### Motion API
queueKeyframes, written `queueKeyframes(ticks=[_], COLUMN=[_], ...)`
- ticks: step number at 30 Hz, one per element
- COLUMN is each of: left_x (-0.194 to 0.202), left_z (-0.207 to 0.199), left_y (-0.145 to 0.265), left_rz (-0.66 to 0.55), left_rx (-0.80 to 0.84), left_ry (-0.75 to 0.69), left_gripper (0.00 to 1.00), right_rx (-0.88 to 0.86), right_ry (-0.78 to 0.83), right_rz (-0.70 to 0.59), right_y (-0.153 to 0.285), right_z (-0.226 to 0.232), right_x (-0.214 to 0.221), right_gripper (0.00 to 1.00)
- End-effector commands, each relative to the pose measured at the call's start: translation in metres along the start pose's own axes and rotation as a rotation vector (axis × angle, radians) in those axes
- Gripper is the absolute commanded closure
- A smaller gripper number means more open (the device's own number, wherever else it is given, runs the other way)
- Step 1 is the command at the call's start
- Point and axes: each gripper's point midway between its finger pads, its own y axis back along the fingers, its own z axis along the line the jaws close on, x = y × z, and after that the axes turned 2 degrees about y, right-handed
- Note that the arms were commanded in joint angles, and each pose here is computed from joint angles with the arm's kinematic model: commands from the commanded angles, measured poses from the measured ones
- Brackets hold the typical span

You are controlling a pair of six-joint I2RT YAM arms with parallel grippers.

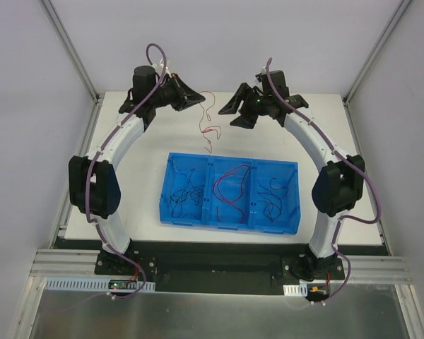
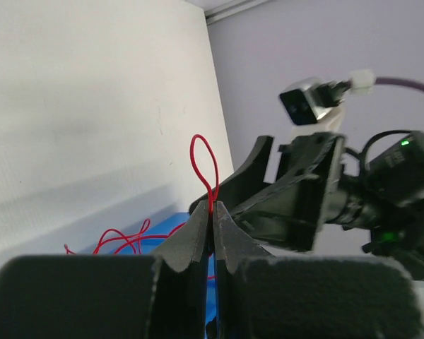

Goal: Untangle the cables

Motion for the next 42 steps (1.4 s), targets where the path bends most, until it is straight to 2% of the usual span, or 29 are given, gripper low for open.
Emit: queueKeyframes(ticks=[1,8,20,32,37,39,42], left_x=[-0.022,-0.028,-0.036,-0.031,-0.028,-0.027,-0.025], left_z=[-0.047,-0.068,-0.088,-0.1,-0.108,-0.112,-0.124], left_y=[0.016,0.017,0.022,0.031,0.034,0.036,0.041], left_rz=[-0.049,-0.059,-0.081,-0.081,-0.081,-0.082,-0.084], left_rx=[0.128,0.22,0.264,0.286,0.303,0.313,0.334], left_ry=[-0.015,0.005,-0.016,-0.018,-0.019,-0.023,-0.034], left_gripper=[1.0,1.0,1.0,1.0,1.0,1.0,1.0], right_rx=[-0.015,-0.054,-0.08,-0.127,-0.083,-0.039,0.008], right_ry=[0.094,0.069,0.042,0.061,0.092,0.106,0.14], right_rz=[0.003,0.059,0.095,0.029,-0.056,-0.1,-0.155], right_y=[0.005,-0.01,-0.032,-0.045,-0.054,-0.056,-0.061], right_z=[-0.004,-0.009,-0.004,0.017,0.017,0.011,0.008], right_x=[0.006,0.014,0.03,0.024,0.019,0.015,0.012], right_gripper=[0.34,0.41,0.41,0.39,0.37,0.39,0.46])
